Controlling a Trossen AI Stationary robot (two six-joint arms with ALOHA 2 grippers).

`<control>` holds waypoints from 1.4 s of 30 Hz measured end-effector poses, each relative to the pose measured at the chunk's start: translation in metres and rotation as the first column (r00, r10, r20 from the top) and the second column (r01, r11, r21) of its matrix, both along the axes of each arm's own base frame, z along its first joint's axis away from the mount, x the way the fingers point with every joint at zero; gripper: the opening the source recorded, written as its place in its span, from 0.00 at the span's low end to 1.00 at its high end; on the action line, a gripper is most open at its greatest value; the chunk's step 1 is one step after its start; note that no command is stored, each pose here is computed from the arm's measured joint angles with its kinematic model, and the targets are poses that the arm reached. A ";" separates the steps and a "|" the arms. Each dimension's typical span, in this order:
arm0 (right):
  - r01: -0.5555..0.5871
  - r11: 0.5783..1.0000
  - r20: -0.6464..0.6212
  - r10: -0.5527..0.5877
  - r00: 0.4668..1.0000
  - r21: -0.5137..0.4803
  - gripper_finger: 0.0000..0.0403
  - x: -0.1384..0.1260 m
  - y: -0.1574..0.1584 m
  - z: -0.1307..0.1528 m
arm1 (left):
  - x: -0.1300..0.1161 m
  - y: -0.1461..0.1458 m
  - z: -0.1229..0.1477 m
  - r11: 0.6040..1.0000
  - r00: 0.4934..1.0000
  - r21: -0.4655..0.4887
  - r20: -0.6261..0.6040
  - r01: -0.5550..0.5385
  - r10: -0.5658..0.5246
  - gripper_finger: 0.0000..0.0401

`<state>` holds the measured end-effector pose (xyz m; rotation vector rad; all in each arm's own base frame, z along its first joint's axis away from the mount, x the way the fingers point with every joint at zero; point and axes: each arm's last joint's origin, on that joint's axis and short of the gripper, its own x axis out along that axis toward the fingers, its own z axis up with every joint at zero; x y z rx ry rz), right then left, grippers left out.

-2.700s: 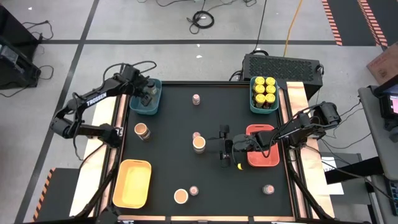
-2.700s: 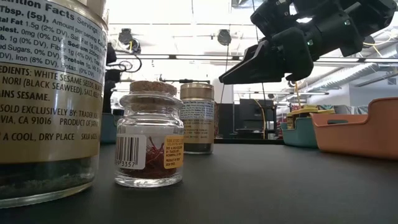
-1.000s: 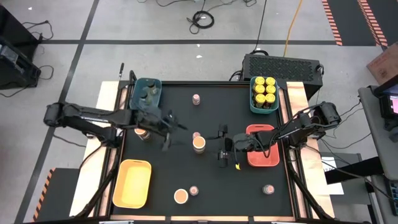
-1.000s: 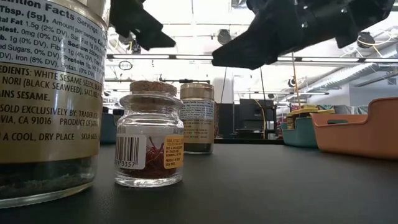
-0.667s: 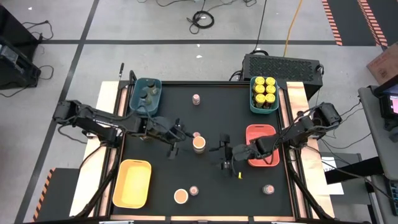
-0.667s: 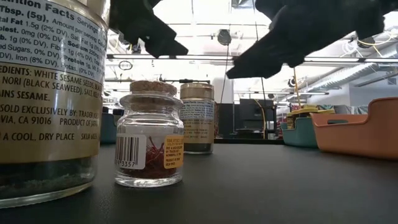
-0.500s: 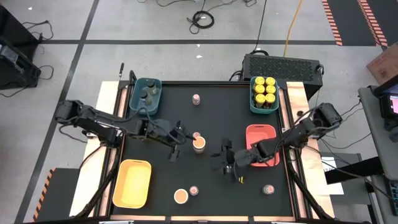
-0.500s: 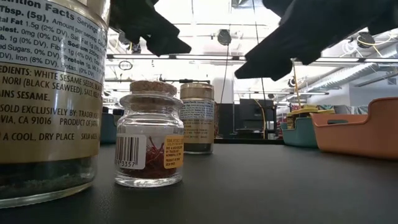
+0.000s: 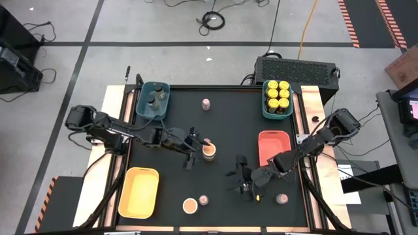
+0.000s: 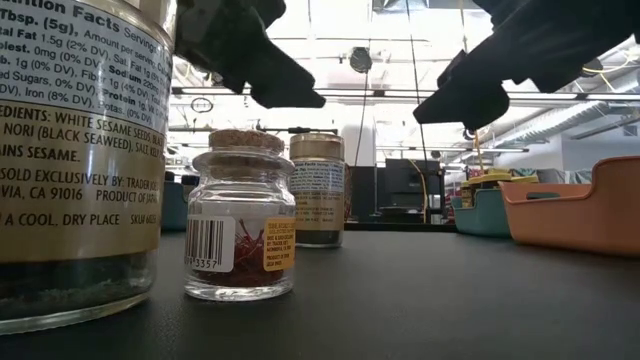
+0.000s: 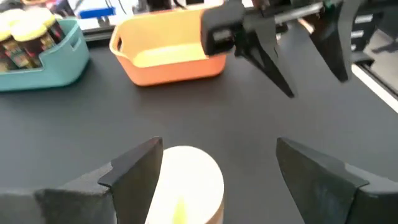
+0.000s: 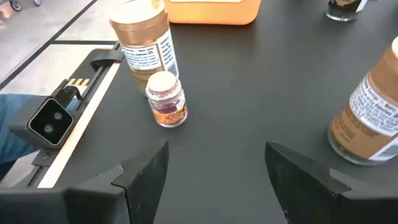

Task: Sort spices by type
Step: Put the gold spice bottle into the yellow bin

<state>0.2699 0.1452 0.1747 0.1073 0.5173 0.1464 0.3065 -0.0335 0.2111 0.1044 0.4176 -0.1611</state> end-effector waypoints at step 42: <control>-0.001 1.000 0.004 0.001 1.000 -0.008 0.65 -0.001 0.002 0.000 | 0.007 0.005 0.017 0.977 0.957 -0.027 0.199 -0.210 0.211 0.78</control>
